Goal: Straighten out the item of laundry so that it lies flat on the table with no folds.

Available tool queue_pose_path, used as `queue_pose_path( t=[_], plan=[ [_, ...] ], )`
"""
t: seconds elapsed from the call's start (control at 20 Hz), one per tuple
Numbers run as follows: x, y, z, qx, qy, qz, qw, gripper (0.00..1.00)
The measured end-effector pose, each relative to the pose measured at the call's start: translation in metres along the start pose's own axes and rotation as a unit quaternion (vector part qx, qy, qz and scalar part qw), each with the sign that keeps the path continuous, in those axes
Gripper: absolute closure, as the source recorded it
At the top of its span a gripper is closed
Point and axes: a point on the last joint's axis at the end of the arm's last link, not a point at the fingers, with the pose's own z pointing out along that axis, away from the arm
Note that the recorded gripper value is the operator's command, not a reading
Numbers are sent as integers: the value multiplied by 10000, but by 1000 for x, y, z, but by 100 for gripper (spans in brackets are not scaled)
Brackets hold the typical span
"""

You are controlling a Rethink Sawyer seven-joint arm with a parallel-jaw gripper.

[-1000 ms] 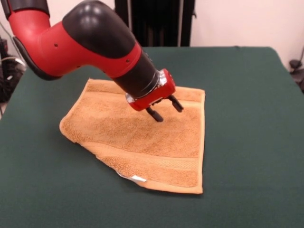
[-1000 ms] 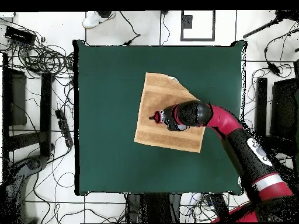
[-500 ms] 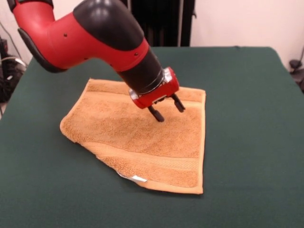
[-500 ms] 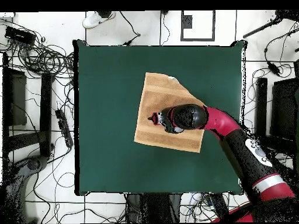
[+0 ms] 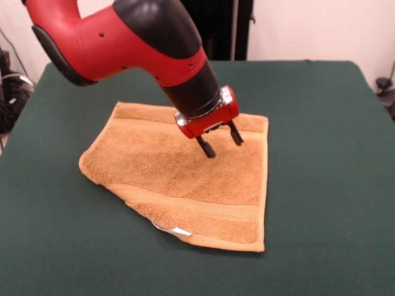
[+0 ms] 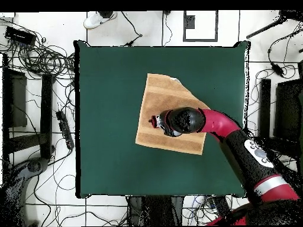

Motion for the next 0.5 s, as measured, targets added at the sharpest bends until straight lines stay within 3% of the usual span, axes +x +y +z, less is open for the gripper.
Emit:
queue_pose_path(
  t=[0.5],
  plan=[
    [-1, 3, 1, 128, 23, 15, 9999, 0]
  ],
)
